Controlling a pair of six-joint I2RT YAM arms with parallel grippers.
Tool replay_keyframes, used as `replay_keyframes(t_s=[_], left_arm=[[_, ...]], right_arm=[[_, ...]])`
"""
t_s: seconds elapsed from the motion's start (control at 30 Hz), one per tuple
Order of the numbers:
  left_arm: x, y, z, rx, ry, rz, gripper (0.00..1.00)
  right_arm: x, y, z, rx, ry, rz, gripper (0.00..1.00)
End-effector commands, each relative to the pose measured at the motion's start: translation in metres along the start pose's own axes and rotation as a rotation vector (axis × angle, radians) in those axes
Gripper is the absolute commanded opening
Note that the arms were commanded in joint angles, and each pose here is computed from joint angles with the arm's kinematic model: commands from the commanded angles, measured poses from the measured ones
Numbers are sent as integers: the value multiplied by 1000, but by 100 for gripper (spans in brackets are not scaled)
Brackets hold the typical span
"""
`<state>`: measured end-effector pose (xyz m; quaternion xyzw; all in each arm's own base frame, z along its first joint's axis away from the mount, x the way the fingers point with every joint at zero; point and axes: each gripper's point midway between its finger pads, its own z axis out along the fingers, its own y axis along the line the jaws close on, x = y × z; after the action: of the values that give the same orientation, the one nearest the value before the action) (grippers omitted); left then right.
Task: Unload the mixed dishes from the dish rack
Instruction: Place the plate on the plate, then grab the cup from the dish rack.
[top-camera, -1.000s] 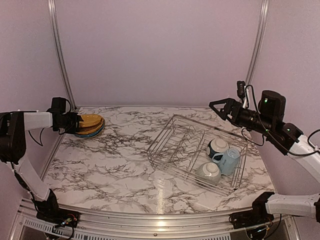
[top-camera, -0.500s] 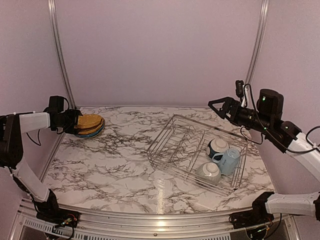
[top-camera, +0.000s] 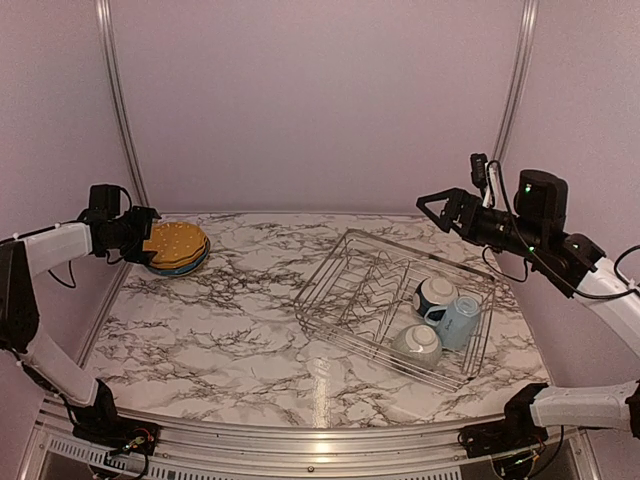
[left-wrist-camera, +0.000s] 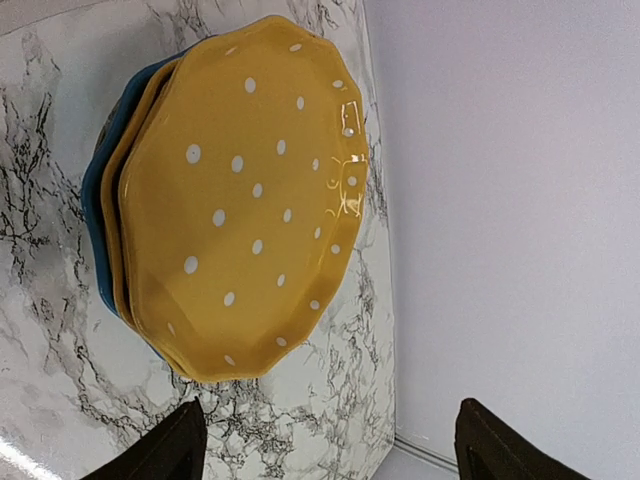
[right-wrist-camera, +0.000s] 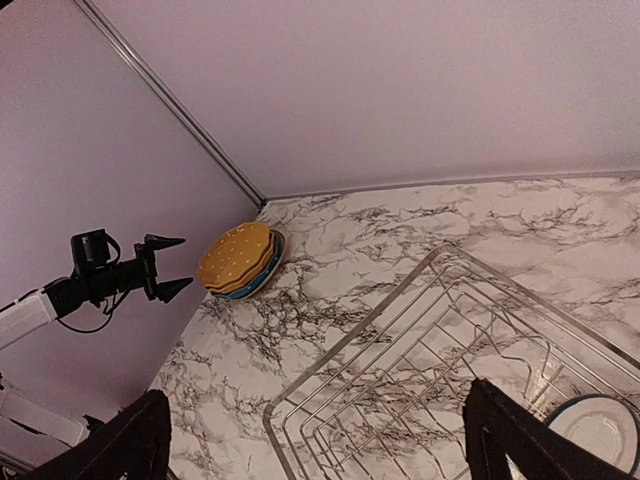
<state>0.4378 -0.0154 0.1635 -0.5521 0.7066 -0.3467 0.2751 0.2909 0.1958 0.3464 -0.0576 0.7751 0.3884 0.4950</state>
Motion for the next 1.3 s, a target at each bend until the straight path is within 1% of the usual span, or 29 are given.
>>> replay_keyframes(t_s=[0.0, 0.07, 0.2, 0.3, 0.4, 0.53, 0.7, 0.83, 1.0, 1.1, 1.27], left_arm=[[-1, -5, -20, 13, -20, 65, 89], [1, -18, -33, 46, -24, 122, 90], [1, -35, -66, 80, -67, 256, 98], [6, -45, -93, 135, -90, 352, 99], [16, -53, -120, 211, -99, 462, 99], [35, -57, -142, 327, -66, 541, 99], [59, -58, -148, 399, 27, 607, 99], [74, -62, -150, 415, 63, 665, 99], [108, -66, -148, 443, 140, 734, 99], [126, -66, -141, 450, 181, 756, 99], [154, -64, -131, 456, 239, 792, 99]], right_arm=[[-16, 0, -9, 30, -38, -33, 99], [-18, 2, -9, 28, -34, -48, 99], [-20, -1, -10, 54, -37, -54, 98], [-24, -9, -14, 106, -52, -35, 99], [-23, -12, -15, 135, -30, -35, 99], [-11, -39, -22, 300, 54, -48, 99], [11, -68, -37, 474, 186, -67, 99], [35, -86, -47, 574, 300, -27, 99], [74, -115, -64, 726, 458, 15, 98], [86, -134, -75, 846, 478, 39, 98], [100, -146, -65, 865, 485, 79, 99]])
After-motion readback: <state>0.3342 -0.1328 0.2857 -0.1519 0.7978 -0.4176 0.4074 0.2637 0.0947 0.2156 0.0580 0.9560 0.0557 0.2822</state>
